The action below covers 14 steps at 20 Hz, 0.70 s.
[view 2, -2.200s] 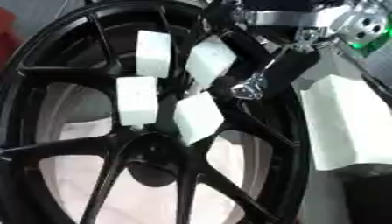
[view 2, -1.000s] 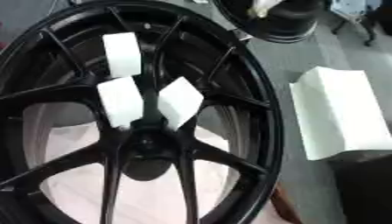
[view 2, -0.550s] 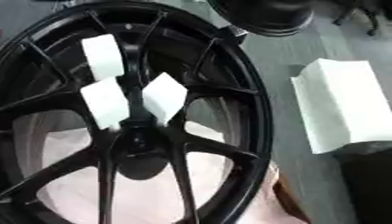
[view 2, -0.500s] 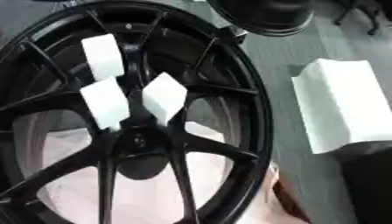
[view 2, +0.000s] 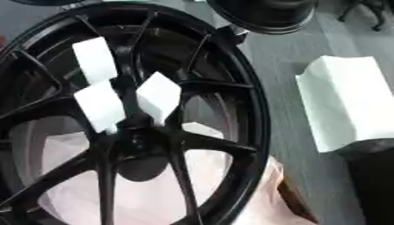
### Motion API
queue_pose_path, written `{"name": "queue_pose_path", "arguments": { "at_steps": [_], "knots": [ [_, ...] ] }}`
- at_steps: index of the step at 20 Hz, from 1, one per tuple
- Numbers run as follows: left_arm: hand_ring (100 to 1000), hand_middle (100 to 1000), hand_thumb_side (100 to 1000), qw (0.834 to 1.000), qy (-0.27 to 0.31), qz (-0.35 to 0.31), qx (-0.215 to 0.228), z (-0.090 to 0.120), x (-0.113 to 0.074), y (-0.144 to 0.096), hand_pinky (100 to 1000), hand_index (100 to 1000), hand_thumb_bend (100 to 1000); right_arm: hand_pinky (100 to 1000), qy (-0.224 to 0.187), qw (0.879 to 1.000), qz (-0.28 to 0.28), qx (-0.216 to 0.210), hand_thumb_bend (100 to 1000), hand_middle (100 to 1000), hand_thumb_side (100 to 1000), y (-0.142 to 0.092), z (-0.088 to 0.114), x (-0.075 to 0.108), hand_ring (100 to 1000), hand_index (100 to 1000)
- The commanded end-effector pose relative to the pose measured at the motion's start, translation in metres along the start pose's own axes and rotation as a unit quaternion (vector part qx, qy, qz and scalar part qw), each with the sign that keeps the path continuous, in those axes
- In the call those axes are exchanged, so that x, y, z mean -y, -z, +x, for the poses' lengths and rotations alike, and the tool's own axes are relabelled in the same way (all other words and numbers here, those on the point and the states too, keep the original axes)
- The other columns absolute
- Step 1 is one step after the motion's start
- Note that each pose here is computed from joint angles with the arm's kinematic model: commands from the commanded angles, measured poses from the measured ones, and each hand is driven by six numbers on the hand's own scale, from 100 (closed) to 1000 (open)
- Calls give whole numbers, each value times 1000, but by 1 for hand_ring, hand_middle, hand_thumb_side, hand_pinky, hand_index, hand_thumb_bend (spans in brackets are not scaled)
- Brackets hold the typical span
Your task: Pull the pin out of the wheel hub.
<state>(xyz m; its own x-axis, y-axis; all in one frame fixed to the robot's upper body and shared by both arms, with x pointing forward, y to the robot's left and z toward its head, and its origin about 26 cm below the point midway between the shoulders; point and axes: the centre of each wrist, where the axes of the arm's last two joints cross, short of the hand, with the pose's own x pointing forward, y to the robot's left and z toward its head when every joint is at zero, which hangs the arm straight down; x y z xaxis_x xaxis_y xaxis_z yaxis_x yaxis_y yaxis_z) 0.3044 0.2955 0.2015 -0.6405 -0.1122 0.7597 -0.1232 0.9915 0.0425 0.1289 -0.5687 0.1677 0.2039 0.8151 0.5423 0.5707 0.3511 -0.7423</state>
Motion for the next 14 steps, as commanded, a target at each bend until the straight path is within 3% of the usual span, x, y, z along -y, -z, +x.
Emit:
{"name": "queue_pose_path", "arguments": {
  "at_steps": [1, 6, 9, 11, 14],
  "knots": [
    [775, 655, 856, 1000, 5, 3, 9, 5, -3, 2, 803, 873, 139, 917, 9, 999, -8, 31, 100, 859, 610, 0, 9, 6, 980, 980],
    [775, 654, 855, 1000, 3, 6, 5, 3, -3, 0, 802, 873, 140, 911, 40, 997, -38, 61, 100, 858, 545, 3, 16, 7, 973, 984],
    [775, 653, 854, 1000, 1, 7, 2, 2, -2, -1, 801, 873, 140, 889, 58, 993, -58, 87, 100, 820, 405, 7, 27, 7, 932, 963],
    [774, 653, 853, 1000, 1, 8, 1, 1, -3, -2, 800, 873, 139, 873, 87, 986, -82, 115, 100, 779, 375, 12, 42, 6, 891, 928],
    [773, 652, 851, 1000, 0, 7, 0, 1, -2, -2, 800, 872, 138, 854, 130, 972, -119, 156, 100, 705, 426, 14, 77, 0, 830, 884]
  ]
}}
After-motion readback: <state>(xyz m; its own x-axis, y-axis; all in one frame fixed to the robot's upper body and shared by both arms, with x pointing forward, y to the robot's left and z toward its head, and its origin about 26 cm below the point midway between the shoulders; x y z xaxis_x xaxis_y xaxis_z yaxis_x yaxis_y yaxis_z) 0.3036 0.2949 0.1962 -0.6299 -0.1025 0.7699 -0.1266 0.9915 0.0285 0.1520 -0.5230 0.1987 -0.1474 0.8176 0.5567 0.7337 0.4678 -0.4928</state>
